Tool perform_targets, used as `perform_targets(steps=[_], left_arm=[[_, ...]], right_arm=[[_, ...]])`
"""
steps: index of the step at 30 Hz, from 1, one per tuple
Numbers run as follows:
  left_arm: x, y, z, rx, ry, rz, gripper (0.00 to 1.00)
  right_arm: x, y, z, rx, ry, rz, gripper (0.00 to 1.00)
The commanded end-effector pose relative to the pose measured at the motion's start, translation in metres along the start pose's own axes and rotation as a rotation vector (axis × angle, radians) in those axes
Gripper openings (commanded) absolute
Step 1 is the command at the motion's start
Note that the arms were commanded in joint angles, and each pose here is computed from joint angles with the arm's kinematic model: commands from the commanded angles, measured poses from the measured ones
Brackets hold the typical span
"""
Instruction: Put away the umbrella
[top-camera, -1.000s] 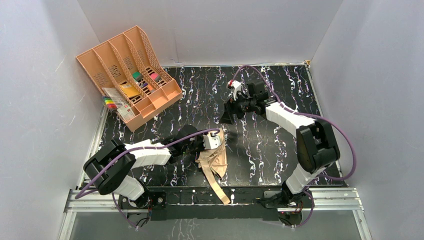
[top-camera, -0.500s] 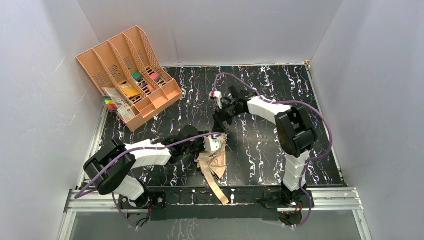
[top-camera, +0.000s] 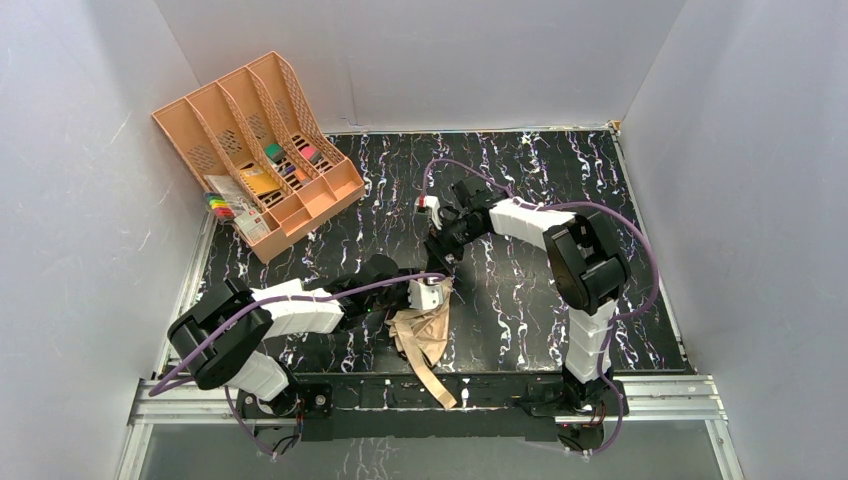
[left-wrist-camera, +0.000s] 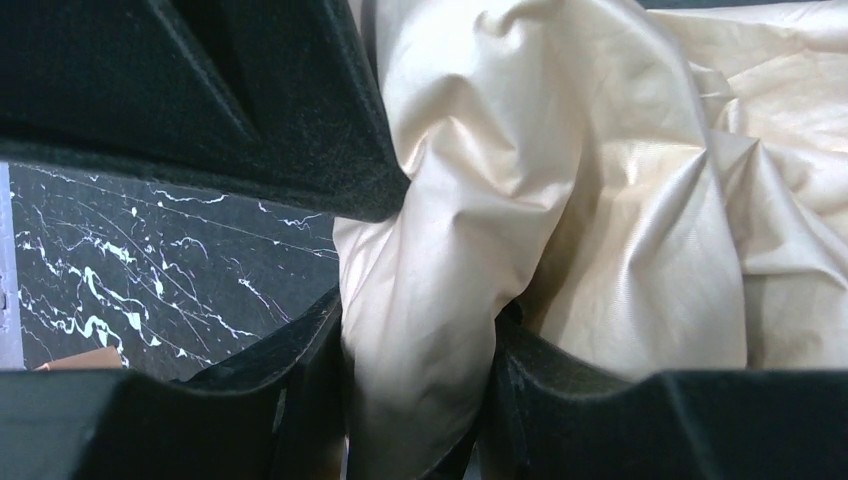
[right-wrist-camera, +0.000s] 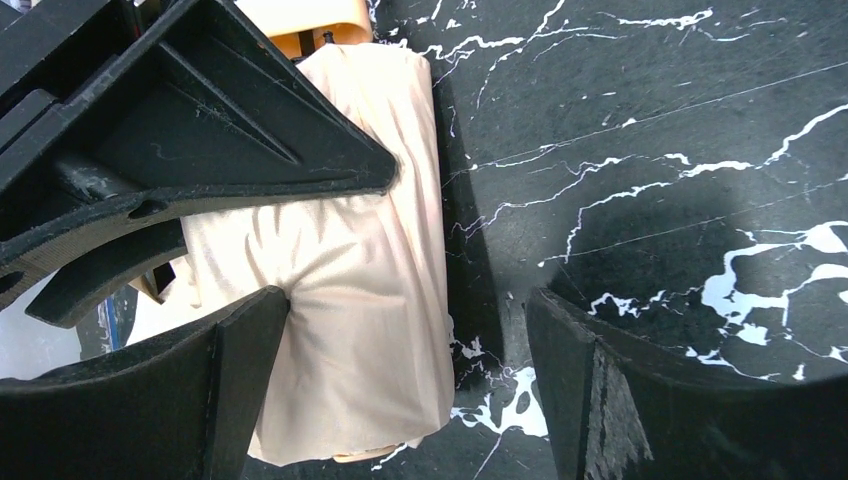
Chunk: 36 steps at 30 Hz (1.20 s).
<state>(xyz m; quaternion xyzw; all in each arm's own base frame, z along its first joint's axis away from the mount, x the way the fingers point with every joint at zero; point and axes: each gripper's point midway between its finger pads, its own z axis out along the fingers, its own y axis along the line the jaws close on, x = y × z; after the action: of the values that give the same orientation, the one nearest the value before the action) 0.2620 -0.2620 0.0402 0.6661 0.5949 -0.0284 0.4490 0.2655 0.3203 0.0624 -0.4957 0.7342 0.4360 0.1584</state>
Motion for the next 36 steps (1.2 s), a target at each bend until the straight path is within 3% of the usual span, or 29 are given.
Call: perform_targets(steps=[1,12,32,36], left_arm=[[-0.005,0.018,0.000,-0.067,-0.007,0.000,0.02],[-0.005,0.016,-0.002,-0.065,-0.019,0.035,0.02],[-0.005,0.017,-0.002,-0.071,-0.023,0.041,0.02],[-0.006,0.019,-0.002,-0.086,-0.027,0.022,0.02]], right_arm=[[0.025,0.020,0.007,-0.035,0.072,0.027,0.98],[-0.048,0.029,-0.043,0.060,-0.093,-0.015,0.99],[0.041,0.013,0.013,0.032,0.159,0.094,0.99],[0.055,0.006,0.014,0.073,0.198,0.106,0.91]])
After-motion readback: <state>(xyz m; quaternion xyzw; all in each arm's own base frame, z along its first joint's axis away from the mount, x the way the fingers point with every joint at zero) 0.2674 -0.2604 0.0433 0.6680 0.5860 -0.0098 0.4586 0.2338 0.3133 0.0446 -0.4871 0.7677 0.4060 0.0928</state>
